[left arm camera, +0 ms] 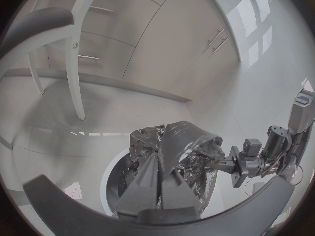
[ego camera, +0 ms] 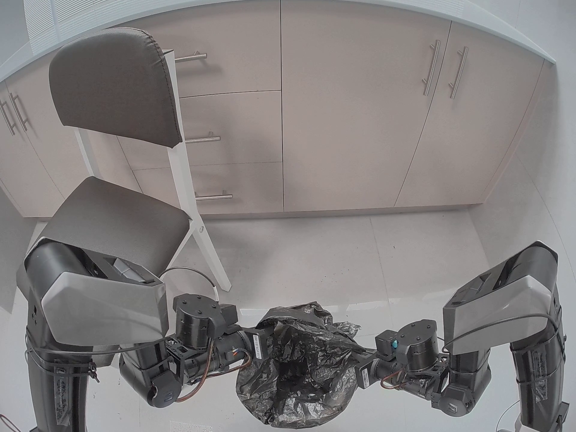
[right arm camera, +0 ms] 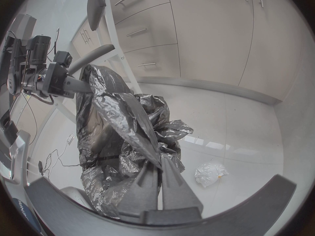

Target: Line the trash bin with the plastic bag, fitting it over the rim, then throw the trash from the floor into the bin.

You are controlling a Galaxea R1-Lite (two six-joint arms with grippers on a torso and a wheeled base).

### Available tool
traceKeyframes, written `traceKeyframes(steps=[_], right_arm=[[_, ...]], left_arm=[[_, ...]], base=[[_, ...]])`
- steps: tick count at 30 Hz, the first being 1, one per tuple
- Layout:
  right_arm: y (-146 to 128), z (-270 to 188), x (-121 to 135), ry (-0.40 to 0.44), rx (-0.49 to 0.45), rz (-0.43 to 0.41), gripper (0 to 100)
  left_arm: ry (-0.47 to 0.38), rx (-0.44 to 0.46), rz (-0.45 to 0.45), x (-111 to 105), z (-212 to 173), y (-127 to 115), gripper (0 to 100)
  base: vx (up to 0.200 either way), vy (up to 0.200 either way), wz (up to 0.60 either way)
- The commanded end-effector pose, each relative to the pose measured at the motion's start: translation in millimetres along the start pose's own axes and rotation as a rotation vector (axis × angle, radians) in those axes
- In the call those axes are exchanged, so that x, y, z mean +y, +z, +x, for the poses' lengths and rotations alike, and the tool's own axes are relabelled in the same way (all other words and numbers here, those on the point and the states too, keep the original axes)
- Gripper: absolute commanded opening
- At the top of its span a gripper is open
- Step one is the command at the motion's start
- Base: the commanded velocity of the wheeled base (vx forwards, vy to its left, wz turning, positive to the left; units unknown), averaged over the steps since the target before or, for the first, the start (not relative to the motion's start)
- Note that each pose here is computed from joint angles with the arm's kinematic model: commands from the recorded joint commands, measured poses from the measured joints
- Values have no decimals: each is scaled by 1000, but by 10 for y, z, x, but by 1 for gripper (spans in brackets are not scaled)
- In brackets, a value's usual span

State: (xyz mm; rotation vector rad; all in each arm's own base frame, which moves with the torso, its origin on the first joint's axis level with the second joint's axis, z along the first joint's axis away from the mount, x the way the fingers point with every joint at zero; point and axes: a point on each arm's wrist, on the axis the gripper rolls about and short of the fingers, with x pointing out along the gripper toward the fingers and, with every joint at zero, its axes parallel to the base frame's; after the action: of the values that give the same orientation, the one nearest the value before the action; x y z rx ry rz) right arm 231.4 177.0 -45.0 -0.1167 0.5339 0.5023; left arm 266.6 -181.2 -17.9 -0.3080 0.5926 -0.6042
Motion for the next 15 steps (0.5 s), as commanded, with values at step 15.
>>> traceKeyframes(steps=[15], right_arm=[[-44, 139, -135, -39, -7, 18, 0]], left_arm=[[154, -11, 102, 126, 112, -8, 0]], base=[[0, 0, 0]])
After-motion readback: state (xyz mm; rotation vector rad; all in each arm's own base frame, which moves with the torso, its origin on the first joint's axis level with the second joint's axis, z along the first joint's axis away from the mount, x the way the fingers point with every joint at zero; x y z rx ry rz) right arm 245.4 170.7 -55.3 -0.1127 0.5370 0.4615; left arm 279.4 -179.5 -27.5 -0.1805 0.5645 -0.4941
